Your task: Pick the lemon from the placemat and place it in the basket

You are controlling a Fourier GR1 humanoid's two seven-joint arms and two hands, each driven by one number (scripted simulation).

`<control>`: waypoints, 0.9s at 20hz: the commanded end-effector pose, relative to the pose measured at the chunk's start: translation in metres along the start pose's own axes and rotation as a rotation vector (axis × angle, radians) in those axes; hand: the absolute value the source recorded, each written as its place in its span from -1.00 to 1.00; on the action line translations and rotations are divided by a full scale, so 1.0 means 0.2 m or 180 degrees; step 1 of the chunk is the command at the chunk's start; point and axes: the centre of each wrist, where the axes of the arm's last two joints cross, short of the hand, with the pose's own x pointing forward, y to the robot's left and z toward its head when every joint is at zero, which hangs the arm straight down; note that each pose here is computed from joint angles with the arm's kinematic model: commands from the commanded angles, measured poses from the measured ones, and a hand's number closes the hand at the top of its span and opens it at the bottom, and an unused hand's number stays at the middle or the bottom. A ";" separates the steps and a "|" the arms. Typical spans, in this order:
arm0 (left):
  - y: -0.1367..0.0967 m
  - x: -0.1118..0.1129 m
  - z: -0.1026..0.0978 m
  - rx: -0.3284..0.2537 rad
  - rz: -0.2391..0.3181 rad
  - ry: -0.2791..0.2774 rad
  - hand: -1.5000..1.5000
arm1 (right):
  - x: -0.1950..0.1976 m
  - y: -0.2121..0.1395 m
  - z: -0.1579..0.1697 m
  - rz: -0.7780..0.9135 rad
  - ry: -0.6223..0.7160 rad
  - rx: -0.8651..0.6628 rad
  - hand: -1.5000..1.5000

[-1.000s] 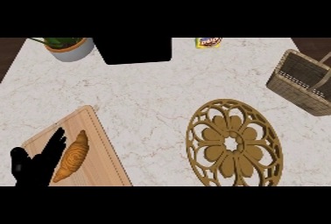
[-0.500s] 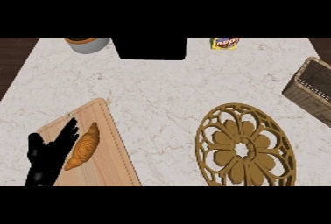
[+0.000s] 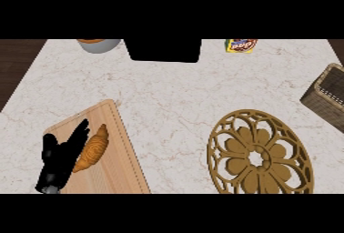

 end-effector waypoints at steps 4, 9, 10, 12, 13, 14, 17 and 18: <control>-0.03 -0.11 -0.02 -0.0043 0.0009 0.0329 0.00 | -0.22 0.03 -0.10 -0.0334 0.0146 0.0040 1.00; -0.02 -0.04 -0.07 0.0024 0.0044 0.0360 0.00 | -0.34 0.09 -0.22 -0.0394 0.0153 0.0015 1.00; -0.02 -0.11 0.03 -0.0036 0.0060 0.0356 0.00 | -0.39 0.10 -0.20 -0.0363 0.0150 0.0000 1.00; -0.02 -0.11 0.00 -0.0050 0.0047 0.0340 0.00 | -0.30 0.04 -0.17 0.0274 0.0435 -0.0544 1.00; 0.02 -0.16 0.03 -0.0037 0.0068 0.0334 0.00 | -0.31 0.08 -0.22 0.0378 0.0425 -0.0467 1.00; -0.02 -0.13 0.02 -0.0016 0.0002 0.0309 0.00 | -0.31 0.04 -0.18 0.0524 0.0358 -0.0344 1.00; 0.02 -0.05 0.00 -0.0058 0.0065 0.0308 0.00 | -0.43 0.10 -0.19 0.0678 0.0298 -0.0147 -1.00; -0.03 -0.03 -0.01 -0.0023 0.0008 0.0246 0.00 | -0.41 0.04 -0.15 0.0711 0.0260 -0.0182 -1.00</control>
